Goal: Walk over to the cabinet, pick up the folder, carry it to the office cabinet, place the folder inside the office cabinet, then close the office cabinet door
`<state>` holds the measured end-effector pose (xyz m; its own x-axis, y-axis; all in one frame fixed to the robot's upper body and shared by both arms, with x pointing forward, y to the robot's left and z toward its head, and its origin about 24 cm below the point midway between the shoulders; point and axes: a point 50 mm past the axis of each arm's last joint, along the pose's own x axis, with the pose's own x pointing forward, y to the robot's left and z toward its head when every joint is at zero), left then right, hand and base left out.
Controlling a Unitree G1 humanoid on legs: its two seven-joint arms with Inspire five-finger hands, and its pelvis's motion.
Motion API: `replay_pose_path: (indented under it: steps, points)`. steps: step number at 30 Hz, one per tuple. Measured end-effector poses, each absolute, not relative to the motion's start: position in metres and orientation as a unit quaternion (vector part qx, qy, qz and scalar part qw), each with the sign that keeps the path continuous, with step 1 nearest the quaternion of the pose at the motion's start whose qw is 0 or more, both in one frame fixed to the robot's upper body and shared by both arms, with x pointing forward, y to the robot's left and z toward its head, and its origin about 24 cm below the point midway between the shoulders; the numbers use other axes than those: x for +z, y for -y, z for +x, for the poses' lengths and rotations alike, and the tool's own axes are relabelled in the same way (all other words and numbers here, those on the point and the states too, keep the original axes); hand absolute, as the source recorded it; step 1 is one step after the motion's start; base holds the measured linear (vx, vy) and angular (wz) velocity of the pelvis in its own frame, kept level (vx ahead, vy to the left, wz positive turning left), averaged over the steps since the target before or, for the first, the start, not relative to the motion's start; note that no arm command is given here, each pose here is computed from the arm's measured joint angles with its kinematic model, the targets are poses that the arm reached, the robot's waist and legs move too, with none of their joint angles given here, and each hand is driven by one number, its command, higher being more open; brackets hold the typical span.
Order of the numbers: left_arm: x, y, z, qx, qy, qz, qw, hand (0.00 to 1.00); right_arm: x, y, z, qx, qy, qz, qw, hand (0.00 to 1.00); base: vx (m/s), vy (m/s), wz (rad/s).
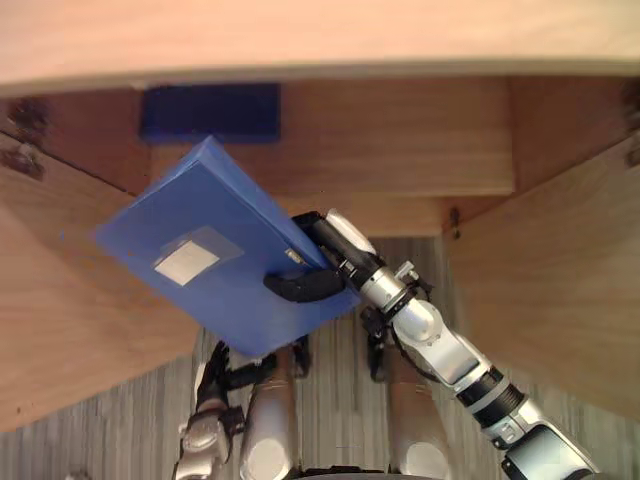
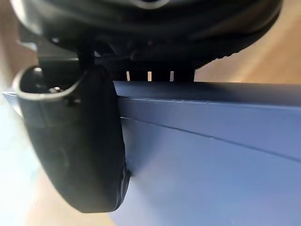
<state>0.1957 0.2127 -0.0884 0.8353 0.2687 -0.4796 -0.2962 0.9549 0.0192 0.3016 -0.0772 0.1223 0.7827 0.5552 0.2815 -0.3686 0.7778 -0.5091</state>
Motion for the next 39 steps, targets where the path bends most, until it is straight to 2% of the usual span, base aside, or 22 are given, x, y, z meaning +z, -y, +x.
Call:
replay_pose_path:
  steps: [5, 8, 13, 20, 21, 27, 39]
  points:
    - [-0.06, -0.212, 0.22, 0.144, -0.174, -0.037, 0.974, 1.0, 0.174, 0.105, 0.326, 0.145, 0.26, -0.079, 0.951, 0.0, -0.09, -0.012, 0.02]
    - [-0.048, -0.21, 0.229, 0.145, -0.142, -0.054, 0.978, 1.0, 0.211, 0.126, 0.336, 0.071, 0.301, 0.028, 0.951, 0.0, -0.06, -0.066, 0.11]
    - [-0.037, -0.206, 0.235, 0.152, -0.113, -0.071, 0.979, 1.0, 0.259, 0.158, 0.353, -0.016, 0.332, 0.215, 0.918, 0.0, -0.05, -0.072, 0.08]
    - [-0.025, -0.189, 0.244, 0.162, -0.08, -0.123, 0.976, 1.0, 0.285, 0.185, 0.371, -0.081, 0.312, 0.41, 0.853, 0.0, -0.02, -0.055, 0.05]
    - [-0.024, -0.188, 0.244, 0.162, -0.08, -0.124, 0.976, 1.0, 0.287, 0.186, 0.375, -0.085, 0.299, 0.438, 0.844, 1.0, -0.02, -0.068, 0.05]
    - [-0.025, -0.187, 0.246, 0.174, -0.083, -0.132, 0.972, 1.0, 0.315, 0.176, 0.387, -0.06, 0.273, 0.529, 0.802, 1.0, -0.03, -0.058, 0.05]
    - [-0.026, -0.182, 0.251, 0.174, -0.088, -0.14, 0.971, 1.0, 0.331, 0.151, 0.393, -0.022, 0.25, 0.518, 0.818, 1.0, -0.02, -0.034, 0.02]
